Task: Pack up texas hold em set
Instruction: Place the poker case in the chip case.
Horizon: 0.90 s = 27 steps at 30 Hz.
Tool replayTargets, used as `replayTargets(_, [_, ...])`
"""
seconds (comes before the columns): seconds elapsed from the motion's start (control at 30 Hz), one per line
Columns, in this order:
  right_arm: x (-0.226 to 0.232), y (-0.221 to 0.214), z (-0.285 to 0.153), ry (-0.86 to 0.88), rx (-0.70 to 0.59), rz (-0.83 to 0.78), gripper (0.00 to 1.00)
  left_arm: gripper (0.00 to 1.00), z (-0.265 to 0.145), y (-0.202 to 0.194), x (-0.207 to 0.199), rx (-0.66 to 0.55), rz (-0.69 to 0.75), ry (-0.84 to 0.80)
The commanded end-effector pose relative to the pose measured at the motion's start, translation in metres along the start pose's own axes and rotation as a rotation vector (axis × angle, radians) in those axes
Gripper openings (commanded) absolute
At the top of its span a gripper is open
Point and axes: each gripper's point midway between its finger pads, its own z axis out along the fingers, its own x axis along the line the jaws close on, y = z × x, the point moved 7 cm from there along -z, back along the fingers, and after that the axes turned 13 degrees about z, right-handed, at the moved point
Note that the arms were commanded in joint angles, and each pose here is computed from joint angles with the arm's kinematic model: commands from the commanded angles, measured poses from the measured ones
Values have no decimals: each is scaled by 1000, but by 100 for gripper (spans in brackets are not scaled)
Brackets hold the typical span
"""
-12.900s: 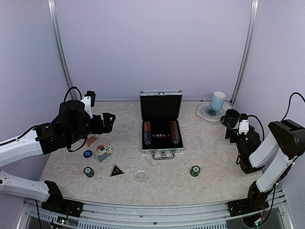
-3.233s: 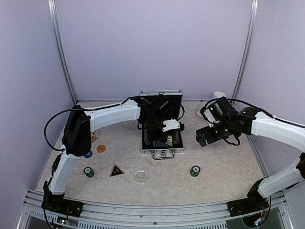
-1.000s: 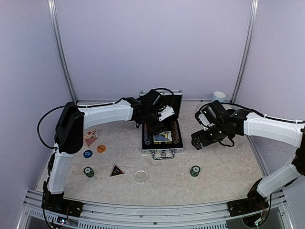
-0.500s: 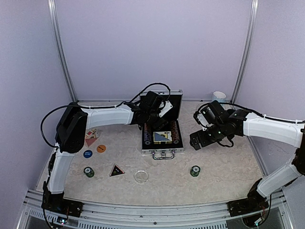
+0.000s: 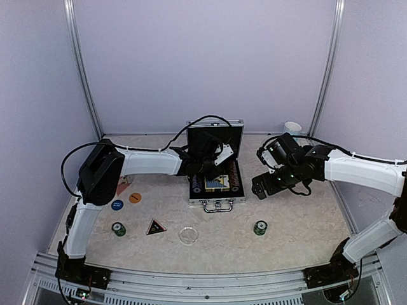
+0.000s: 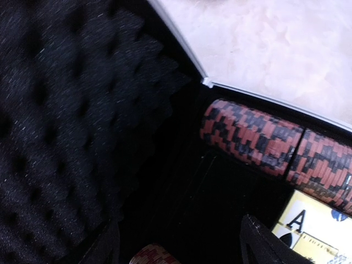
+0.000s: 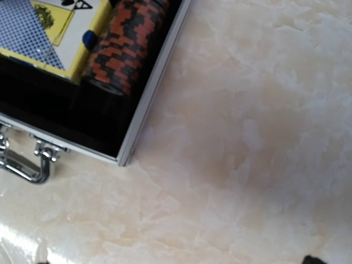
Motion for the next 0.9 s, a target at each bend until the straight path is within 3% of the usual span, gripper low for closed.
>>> replayTargets(0.0, [6,2,-4,-5,2,-6,99,74,7,1,-16,-13,93,-59])
replayTargets(0.33, [8,0,-6,-4,3,-8,99,71,8,-3,-27,0,167,-179])
replayTargets(0.87, [15,-1,-4,4,8,-25,99,70,-6,-5,-15,11,127,-225])
